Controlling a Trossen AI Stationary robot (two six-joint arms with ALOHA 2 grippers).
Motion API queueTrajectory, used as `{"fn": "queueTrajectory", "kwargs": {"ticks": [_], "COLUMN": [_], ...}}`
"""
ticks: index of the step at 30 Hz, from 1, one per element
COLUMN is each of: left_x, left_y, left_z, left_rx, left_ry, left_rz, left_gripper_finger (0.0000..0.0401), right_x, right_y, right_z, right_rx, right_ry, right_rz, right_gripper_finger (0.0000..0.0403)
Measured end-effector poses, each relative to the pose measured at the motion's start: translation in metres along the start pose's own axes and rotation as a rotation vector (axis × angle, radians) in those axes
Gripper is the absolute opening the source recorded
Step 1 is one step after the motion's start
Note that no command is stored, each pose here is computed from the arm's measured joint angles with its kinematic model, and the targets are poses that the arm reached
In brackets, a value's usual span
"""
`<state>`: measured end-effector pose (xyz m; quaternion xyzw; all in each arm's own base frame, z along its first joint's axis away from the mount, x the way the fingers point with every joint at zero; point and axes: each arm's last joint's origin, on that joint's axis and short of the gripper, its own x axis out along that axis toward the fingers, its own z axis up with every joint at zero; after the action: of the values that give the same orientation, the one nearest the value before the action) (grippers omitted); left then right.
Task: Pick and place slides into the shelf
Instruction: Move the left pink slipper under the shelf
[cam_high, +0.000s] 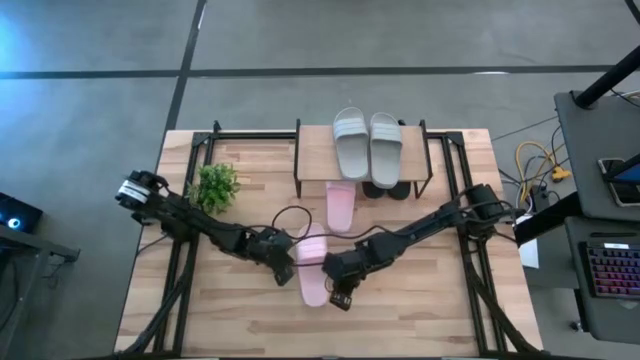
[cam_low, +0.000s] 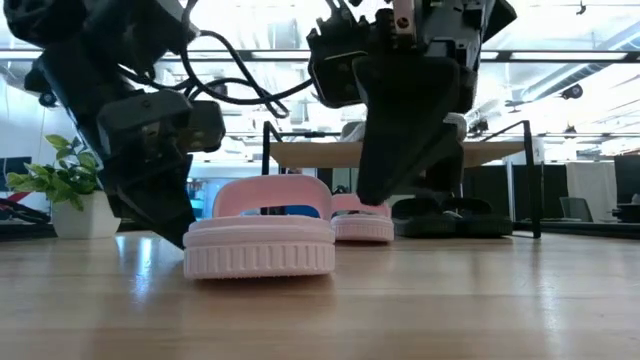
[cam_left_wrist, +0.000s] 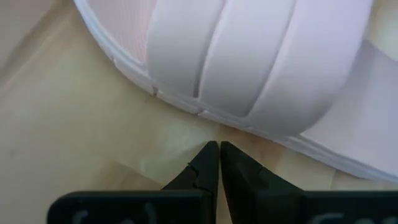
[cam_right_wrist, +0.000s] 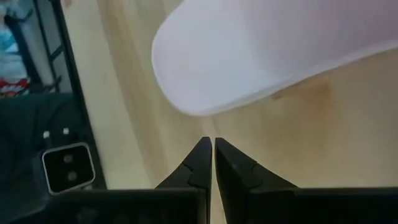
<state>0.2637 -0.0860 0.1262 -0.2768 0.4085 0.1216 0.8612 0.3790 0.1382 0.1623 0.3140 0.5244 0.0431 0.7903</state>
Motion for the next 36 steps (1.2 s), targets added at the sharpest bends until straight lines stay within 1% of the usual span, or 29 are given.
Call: {"fn": "queueTrajectory", "kwargs": {"ticks": [4,9,12,15,18,25,30,32,36], "left_x": [0.0,0.0,0.0,0.0,-0.001,-0.002,-0.002,-0.002,-0.003], "left_y": [0.007,0.012,0.013,0.012,0.008,0.003,0.002,0.002,0.0], "left_z": [0.009,0.015,0.015,0.014,0.01,0.005,0.006,0.007,0.01], "left_rx": [-0.005,-0.024,-0.025,-0.028,-0.024,-0.011,-0.022,-0.019,0.021], "left_ry": [-0.031,-0.039,-0.036,-0.004,0.026,0.04,0.031,0.025,-0.002], "left_rz": [0.028,0.041,0.041,0.01,-0.019,-0.038,-0.038,-0.035,-0.023], "left_gripper_finger": [0.0006,0.0006,0.0006,0.0006,0.0006,0.0006,0.0006,0.0006,0.0006], "right_x": [0.006,0.011,0.017,0.022,0.031,0.05,0.05,0.049,0.048], "right_y": [0.001,0.005,0.008,0.012,0.017,0.024,0.026,0.023,0.016], "right_z": [-0.001,0.001,0.003,0.005,0.005,0.01,0.018,0.021,0.028], "right_rx": [-0.005,-0.018,-0.027,-0.042,-0.054,-0.095,-0.136,-0.13,-0.112], "right_ry": [0.046,0.055,0.058,0.052,0.061,0.054,-0.022,-0.05,-0.086], "right_rz": [0.057,0.154,0.175,0.191,0.192,0.19,0.152,0.122,0.086], "right_gripper_finger": [0.0013,0.0013,0.0013,0.0013,0.0013,0.0013,0.0013,0.0013,0.0013]}}
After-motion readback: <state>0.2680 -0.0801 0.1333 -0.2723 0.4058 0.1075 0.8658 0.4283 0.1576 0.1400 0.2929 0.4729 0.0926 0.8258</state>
